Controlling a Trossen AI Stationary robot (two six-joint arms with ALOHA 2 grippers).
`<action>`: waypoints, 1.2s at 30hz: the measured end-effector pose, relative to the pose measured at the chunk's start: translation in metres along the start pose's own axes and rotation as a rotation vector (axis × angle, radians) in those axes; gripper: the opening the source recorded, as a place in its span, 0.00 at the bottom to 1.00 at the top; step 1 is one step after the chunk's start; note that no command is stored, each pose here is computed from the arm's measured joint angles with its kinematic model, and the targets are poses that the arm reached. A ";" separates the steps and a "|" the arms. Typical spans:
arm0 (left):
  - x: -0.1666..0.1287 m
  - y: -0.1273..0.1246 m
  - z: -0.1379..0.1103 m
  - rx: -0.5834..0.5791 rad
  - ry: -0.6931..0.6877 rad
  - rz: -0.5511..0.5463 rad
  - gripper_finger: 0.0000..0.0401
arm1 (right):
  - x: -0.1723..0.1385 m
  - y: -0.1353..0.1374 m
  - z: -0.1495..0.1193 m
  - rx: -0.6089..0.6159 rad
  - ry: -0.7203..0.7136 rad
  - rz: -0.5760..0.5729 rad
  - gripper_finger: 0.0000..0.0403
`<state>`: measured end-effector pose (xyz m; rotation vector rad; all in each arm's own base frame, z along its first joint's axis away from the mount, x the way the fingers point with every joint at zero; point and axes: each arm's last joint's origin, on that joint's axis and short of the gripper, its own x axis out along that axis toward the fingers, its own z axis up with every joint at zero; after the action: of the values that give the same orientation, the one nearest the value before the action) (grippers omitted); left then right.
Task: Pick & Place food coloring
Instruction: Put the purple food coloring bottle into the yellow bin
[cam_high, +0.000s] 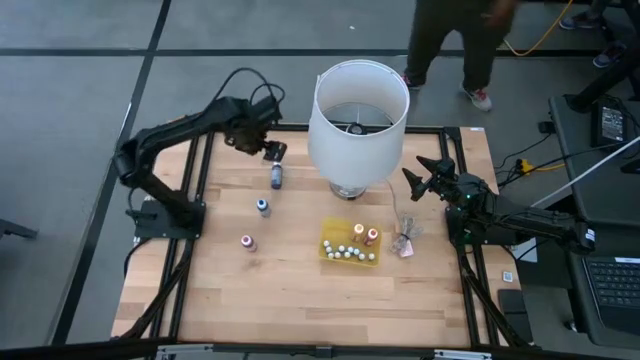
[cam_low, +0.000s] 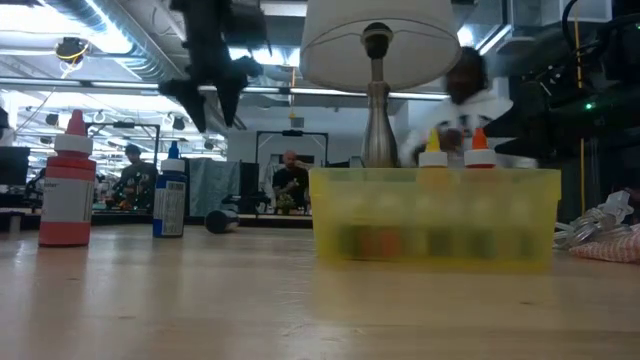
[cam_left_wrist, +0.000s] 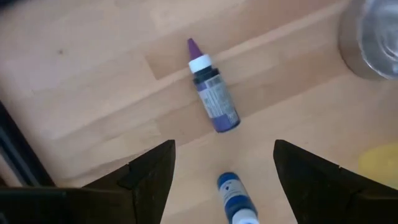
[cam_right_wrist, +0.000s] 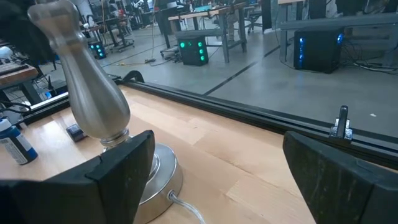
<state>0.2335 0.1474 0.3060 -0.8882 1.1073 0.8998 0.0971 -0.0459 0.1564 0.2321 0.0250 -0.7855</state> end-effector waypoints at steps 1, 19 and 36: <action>0.005 0.003 0.007 -0.027 0.027 -0.006 0.66 | 0.000 0.000 0.000 0.000 0.000 0.000 0.88; 0.076 0.008 0.106 -0.206 0.388 0.145 0.66 | 0.000 0.000 0.000 0.000 0.000 0.000 0.88; 0.166 0.033 0.128 -0.352 0.641 0.109 0.66 | 0.000 0.000 0.000 0.000 0.001 0.000 0.88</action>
<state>0.2801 0.3014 0.1679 -1.4829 1.5806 0.9421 0.0971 -0.0459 0.1563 0.2319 0.0257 -0.7856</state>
